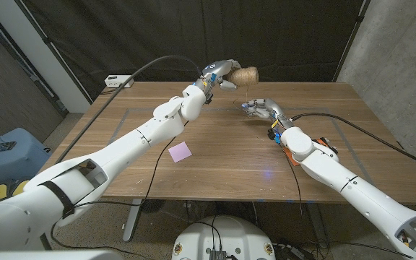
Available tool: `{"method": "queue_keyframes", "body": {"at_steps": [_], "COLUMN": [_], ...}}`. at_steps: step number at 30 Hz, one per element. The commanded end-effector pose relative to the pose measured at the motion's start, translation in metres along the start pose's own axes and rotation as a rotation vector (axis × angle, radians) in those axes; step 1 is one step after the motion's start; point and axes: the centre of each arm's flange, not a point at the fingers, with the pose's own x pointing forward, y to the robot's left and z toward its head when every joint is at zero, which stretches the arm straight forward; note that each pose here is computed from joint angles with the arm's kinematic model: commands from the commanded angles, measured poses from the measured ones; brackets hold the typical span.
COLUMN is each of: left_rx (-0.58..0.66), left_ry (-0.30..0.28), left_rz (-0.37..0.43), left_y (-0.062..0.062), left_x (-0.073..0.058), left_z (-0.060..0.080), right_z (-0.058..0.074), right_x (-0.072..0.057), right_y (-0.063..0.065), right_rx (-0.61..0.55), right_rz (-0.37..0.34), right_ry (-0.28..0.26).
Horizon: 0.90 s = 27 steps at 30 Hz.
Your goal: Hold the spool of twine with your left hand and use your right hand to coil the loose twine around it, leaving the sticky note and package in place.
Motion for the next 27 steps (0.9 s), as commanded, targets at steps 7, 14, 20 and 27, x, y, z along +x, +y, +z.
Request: {"method": "queue_keyframes", "body": {"at_steps": [7,14,20,27], "left_rx": [-0.009,-0.014,-0.012,-0.010], "left_ry": [0.008,0.011,0.007,0.002], "left_rz": [0.015,0.017,0.013,0.013], "left_y": [0.000,-0.001,-0.003,-0.004], "left_x": [0.000,-0.001,-0.001,0.000], "left_z": [0.002,0.003,0.007,0.012], "right_z": [0.009,0.014,0.015,0.018], "right_x": [-0.009,-0.016,-0.020,-0.028], "right_y": [0.009,0.010,0.008,0.004], "right_rx": [0.017,0.017,0.029,0.035], "right_rz": [0.043,0.051,0.047,0.035], "right_ry": [-0.021,-0.032,-0.038,-0.048]}}
